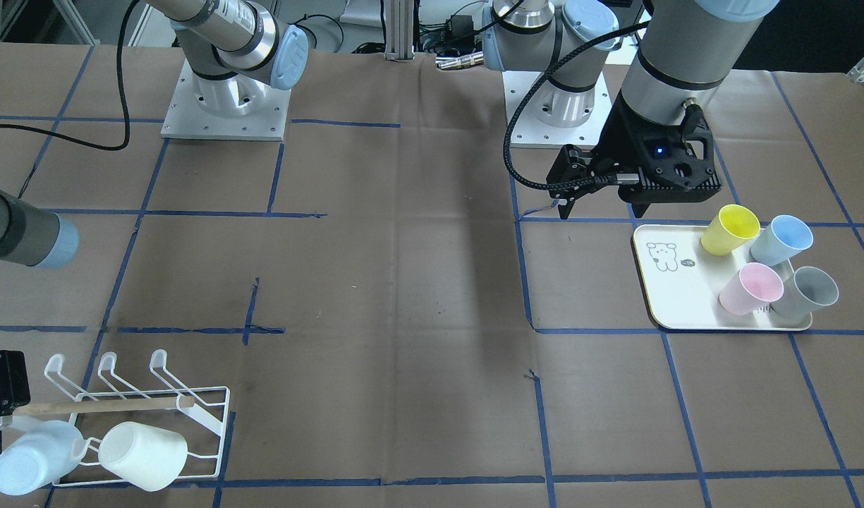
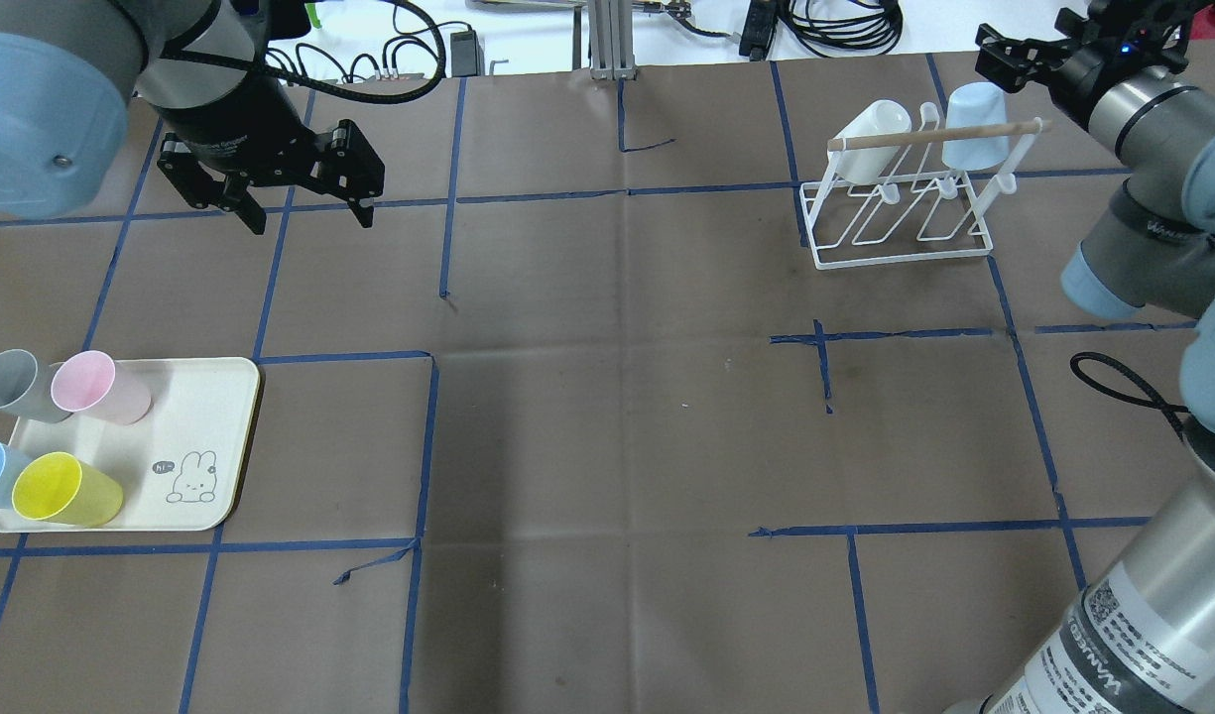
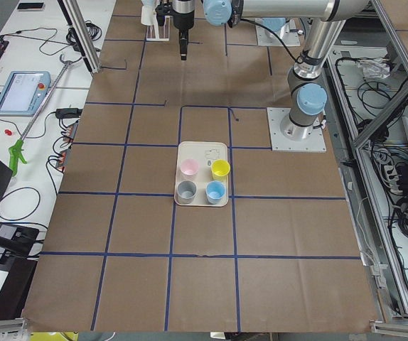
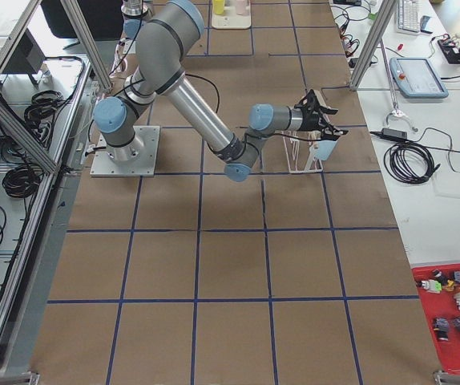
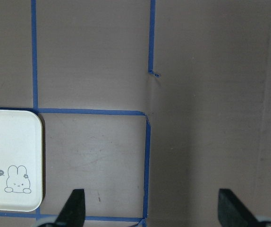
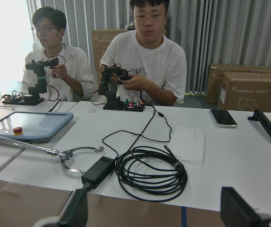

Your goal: Transfer IKEA cup to right arm and place on rack

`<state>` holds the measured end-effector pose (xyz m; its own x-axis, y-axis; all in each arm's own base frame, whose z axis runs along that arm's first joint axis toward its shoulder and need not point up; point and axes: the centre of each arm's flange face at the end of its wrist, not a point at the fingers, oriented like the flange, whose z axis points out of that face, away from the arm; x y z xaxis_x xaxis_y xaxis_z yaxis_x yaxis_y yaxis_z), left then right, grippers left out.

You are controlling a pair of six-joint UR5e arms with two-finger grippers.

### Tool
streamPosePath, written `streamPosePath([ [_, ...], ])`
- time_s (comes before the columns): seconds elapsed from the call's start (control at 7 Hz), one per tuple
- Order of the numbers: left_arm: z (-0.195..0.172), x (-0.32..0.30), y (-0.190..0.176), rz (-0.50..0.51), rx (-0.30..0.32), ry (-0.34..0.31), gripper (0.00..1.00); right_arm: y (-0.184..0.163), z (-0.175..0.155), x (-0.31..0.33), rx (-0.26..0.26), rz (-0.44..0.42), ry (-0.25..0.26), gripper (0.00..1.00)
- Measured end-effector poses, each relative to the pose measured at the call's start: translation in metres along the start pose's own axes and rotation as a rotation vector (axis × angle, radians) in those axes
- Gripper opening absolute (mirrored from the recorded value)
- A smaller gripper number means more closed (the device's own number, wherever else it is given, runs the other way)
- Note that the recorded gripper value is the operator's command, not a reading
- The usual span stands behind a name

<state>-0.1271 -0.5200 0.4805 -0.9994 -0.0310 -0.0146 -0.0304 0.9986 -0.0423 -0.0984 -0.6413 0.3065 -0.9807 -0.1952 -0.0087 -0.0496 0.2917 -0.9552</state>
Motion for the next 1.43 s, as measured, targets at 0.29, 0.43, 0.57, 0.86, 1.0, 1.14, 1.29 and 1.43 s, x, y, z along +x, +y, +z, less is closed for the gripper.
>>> streamPosePath([
  [0.29, 0.000, 0.000, 0.000, 0.001, 0.000, 0.001, 1.00, -0.034, -0.013, -0.002, -0.139, 0.015, -0.010, 1.00],
  [0.43, -0.001, 0.000, 0.000, 0.001, 0.001, 0.002, 1.00, -0.052, -0.025, -0.003, -0.223, 0.027, 0.014, 1.00],
  [0.57, -0.001, 0.000, 0.000, 0.002, 0.001, 0.002, 1.00, -0.066, -0.037, -0.007, -0.303, 0.045, 0.044, 1.00],
  [0.86, -0.001, 0.000, 0.000, 0.003, 0.001, 0.003, 1.00, -0.083, -0.053, -0.033, -0.498, 0.087, 0.076, 1.00],
  [1.0, -0.001, 0.000, 0.000, 0.002, 0.001, 0.004, 1.00, -0.086, -0.060, -0.053, -0.595, 0.096, 0.081, 1.00],
  [1.14, -0.001, 0.000, 0.000, 0.002, 0.001, 0.004, 1.00, -0.088, -0.068, -0.077, -0.699, 0.110, 0.061, 1.00],
  [1.29, 0.000, 0.000, 0.000, 0.002, 0.000, 0.004, 1.00, -0.089, -0.079, -0.102, -0.817, 0.134, 0.021, 1.00],
  [1.43, 0.000, 0.000, -0.001, 0.002, 0.000, 0.004, 1.00, -0.092, -0.089, -0.126, -0.936, 0.157, -0.023, 1.00],
])
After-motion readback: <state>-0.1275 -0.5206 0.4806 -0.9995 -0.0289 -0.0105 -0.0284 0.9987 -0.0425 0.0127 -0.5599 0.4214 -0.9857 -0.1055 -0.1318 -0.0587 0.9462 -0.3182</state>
